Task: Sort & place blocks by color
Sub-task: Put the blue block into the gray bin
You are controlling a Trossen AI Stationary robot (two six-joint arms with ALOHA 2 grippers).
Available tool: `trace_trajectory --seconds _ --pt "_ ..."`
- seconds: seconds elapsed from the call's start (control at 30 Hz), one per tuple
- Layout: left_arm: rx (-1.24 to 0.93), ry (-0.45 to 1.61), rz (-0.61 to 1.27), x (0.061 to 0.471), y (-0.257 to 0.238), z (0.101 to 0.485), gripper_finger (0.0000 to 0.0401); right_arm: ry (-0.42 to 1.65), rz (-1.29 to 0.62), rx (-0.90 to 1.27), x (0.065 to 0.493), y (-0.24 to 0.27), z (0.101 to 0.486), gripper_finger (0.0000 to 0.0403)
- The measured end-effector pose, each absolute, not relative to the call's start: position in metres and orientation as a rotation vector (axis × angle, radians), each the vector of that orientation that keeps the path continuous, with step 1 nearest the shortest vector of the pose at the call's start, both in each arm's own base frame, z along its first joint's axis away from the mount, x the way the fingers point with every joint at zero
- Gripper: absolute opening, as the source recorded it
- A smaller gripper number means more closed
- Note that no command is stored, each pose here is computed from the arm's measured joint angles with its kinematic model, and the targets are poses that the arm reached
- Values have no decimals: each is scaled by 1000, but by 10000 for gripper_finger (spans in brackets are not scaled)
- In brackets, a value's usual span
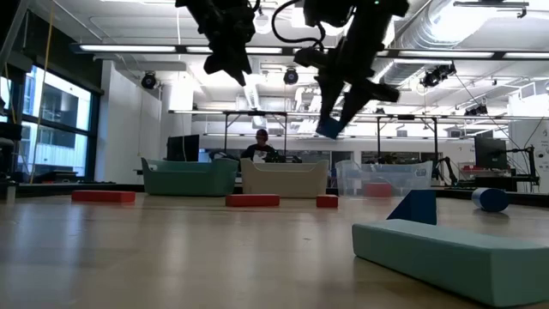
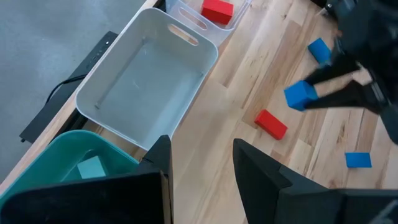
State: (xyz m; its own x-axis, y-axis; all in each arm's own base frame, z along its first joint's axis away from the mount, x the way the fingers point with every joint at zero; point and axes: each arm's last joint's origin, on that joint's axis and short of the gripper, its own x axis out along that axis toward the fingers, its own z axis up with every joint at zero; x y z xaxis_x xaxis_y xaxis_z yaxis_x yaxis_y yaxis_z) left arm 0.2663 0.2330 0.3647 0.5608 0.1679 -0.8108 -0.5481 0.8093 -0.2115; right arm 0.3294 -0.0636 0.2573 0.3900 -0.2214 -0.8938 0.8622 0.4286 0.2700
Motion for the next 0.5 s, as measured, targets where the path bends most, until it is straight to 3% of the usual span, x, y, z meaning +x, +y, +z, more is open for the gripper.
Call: trace_trajectory --seconds 0.5 --pt "-455 896 526 265 235 364 90 666 -651 621 323 -164 293 107"
